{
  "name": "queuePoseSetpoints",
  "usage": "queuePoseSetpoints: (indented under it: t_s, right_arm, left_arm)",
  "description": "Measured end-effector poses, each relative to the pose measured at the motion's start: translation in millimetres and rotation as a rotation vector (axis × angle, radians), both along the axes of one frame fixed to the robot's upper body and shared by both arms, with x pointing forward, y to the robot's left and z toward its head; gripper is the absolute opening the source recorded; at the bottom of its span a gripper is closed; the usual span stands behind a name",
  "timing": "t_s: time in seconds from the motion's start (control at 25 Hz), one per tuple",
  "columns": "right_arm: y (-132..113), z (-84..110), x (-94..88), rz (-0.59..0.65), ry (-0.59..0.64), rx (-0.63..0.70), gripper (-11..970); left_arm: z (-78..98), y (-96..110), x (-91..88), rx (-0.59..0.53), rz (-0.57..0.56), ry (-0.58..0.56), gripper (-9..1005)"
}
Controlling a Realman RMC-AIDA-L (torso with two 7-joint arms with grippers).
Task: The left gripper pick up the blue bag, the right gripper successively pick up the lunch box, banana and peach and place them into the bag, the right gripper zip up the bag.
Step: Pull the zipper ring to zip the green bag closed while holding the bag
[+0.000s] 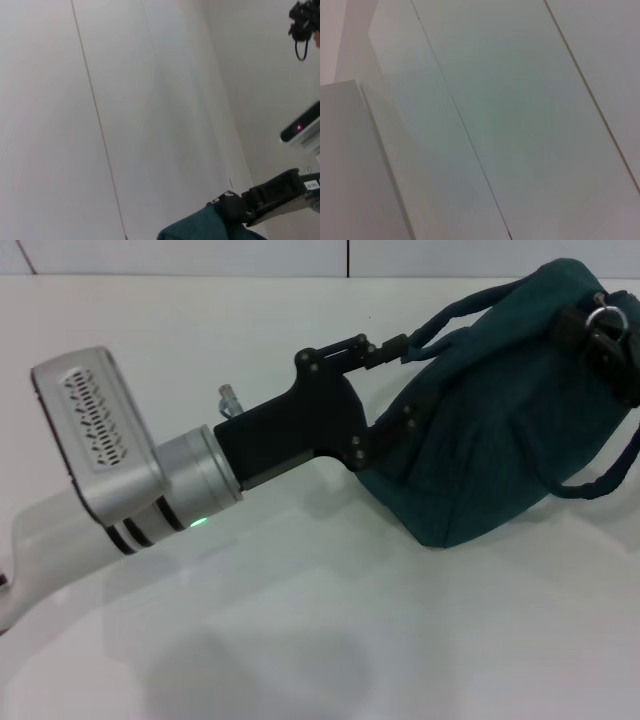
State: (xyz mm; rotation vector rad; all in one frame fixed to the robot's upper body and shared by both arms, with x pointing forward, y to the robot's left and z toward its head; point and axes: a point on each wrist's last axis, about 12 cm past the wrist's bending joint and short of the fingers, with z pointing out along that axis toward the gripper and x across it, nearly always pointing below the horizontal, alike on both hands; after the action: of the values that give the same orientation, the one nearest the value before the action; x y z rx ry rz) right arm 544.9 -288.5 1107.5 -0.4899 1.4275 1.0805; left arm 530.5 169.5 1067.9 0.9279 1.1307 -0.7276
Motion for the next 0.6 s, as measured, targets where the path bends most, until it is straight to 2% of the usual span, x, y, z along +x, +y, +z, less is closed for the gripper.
queuePoseSetpoints:
  t_s: [0.32,0.44,0.6]
  right_arm:
    - [11.7,-4.4,4.0,-0.018,0.020,0.010,40]
    - [12.7,-4.8,3.8,-0.018,0.021,0.013,40]
    - [13.4,-6.6,2.9,-0.018,0.030,0.019,40]
  left_arm:
    - [1.3,-10.3,13.3,0.064,0.001,0.006,554]
    - [3.2,-11.3,15.2,0.058,0.008,0.003,601]
    - [5.2,-10.4,17.4,0.041,0.027,0.003,569]
